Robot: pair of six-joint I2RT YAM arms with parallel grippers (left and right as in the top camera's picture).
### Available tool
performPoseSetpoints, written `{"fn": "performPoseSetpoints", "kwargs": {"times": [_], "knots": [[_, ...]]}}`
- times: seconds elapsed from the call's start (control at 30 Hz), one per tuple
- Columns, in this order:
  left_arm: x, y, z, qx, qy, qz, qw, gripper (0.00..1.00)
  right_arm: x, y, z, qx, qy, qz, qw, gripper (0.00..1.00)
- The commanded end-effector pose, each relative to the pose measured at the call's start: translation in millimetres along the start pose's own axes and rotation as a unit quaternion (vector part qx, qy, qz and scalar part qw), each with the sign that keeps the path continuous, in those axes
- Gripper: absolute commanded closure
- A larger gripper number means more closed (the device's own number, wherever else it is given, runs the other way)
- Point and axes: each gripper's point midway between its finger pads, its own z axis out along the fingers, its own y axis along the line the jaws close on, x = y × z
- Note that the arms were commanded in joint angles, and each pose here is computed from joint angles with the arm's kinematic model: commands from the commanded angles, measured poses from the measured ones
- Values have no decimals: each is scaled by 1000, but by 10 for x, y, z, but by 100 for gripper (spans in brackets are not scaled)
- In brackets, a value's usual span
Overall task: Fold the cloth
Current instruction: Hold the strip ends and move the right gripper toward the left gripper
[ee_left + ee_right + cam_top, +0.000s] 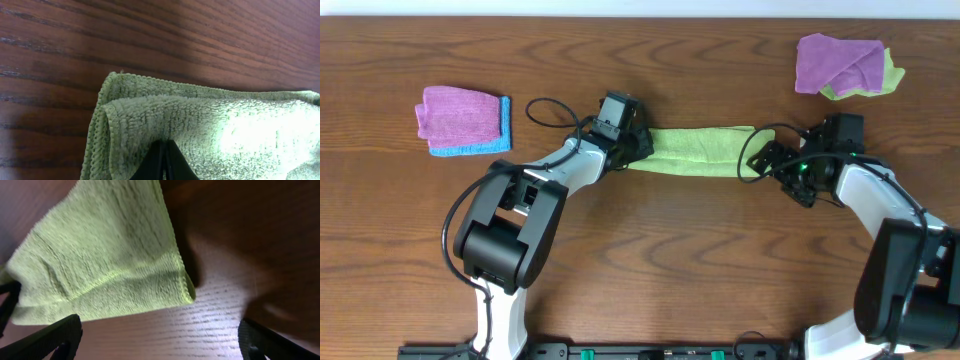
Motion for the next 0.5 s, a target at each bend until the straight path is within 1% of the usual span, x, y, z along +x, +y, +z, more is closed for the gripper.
{"fn": "performPoseSetpoints", "kwargs": {"times": [0.0, 0.1, 0.2, 0.37, 0.47], "knots": [[88, 186, 128, -29, 13, -5, 999, 94, -36, 28, 33, -11, -3, 14, 1000, 1], [87, 187, 127, -29, 13, -5, 999, 94, -88, 48, 86, -16, -11, 24, 1000, 1], [93, 191, 127, -29, 14, -6, 999, 94, -82, 60, 222, -21, -6, 27, 999, 7], [100, 199, 126, -31, 15, -6, 999, 94, 17, 43, 472, -22, 17, 29, 999, 9], [117, 217, 124, -34, 19, -8, 999, 94, 34, 51, 577, -23, 20, 30, 999, 14]]}}
